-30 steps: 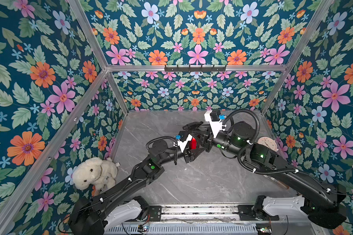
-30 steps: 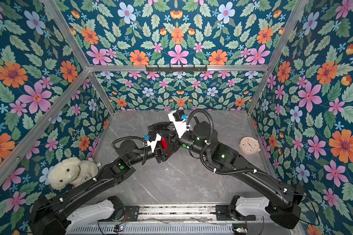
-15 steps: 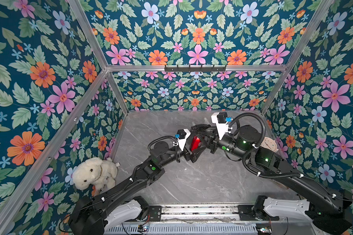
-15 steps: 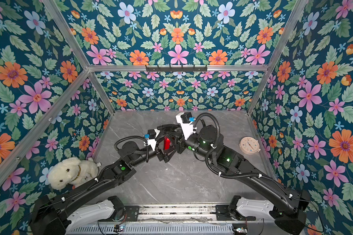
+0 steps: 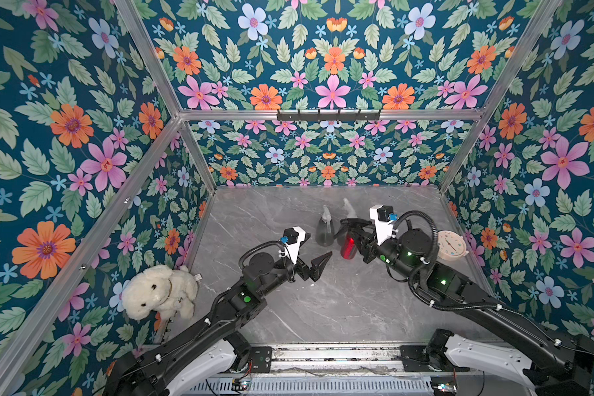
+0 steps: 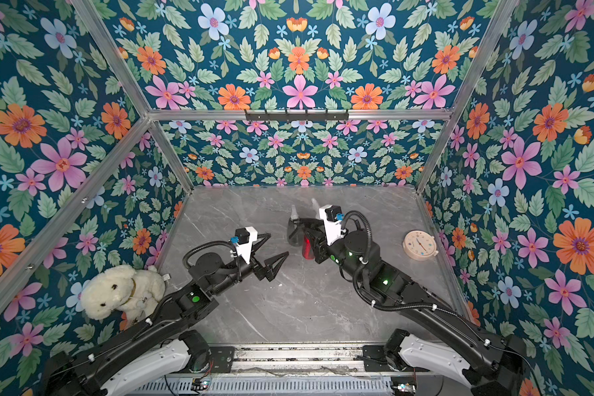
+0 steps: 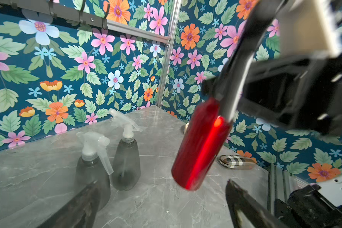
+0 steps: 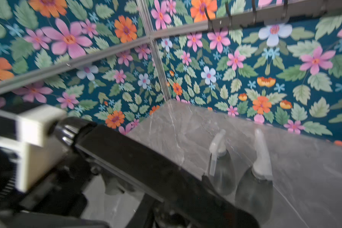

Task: Attach spray nozzles to spray bottles
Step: Place the spray bottle at the center of the board.

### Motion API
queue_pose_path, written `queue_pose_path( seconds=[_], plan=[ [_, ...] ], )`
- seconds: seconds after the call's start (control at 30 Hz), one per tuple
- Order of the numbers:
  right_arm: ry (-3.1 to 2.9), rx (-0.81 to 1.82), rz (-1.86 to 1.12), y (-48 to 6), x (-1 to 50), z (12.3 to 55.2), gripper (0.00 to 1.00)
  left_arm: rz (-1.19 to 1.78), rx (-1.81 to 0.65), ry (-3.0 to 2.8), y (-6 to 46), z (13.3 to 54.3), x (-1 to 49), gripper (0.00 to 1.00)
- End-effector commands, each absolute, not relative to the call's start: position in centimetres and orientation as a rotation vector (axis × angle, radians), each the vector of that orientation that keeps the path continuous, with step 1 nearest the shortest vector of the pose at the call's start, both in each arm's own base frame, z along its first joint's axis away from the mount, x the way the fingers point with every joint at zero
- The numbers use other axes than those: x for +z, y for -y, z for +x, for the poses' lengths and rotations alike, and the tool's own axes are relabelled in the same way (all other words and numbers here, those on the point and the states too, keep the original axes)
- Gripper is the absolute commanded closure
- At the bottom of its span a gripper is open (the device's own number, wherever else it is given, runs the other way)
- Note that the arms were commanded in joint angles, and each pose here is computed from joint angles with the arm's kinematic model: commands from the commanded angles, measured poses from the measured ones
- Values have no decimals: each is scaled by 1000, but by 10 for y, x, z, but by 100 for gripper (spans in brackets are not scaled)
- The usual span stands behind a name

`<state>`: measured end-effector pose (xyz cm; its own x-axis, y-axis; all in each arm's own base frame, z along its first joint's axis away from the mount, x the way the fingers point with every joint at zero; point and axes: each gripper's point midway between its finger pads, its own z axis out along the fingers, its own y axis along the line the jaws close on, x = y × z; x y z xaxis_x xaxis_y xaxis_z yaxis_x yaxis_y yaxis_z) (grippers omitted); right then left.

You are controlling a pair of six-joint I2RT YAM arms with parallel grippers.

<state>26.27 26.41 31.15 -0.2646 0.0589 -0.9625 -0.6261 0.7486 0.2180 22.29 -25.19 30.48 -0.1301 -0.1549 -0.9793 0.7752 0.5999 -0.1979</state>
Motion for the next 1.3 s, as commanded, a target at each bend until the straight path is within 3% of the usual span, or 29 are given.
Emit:
queue_pose_path(
  seconds=[0.0, 0.3, 0.93, 1.27],
  plan=[
    [-1664, 724, -371, -268, 293, 274, 94, 428, -801, -1481, 227, 228, 319, 0],
    [-1650, 692, -380, -297, 213, 297, 93, 341, -732, -1427, 204, 229, 337, 0],
    [-1636, 606, -409, -322, 179, 321, 87, 335, -697, -1444, 203, 234, 327, 0],
    [-1683, 604, -409, -324, 163, 321, 75, 329, -683, -1448, 201, 235, 325, 0]
  ],
)
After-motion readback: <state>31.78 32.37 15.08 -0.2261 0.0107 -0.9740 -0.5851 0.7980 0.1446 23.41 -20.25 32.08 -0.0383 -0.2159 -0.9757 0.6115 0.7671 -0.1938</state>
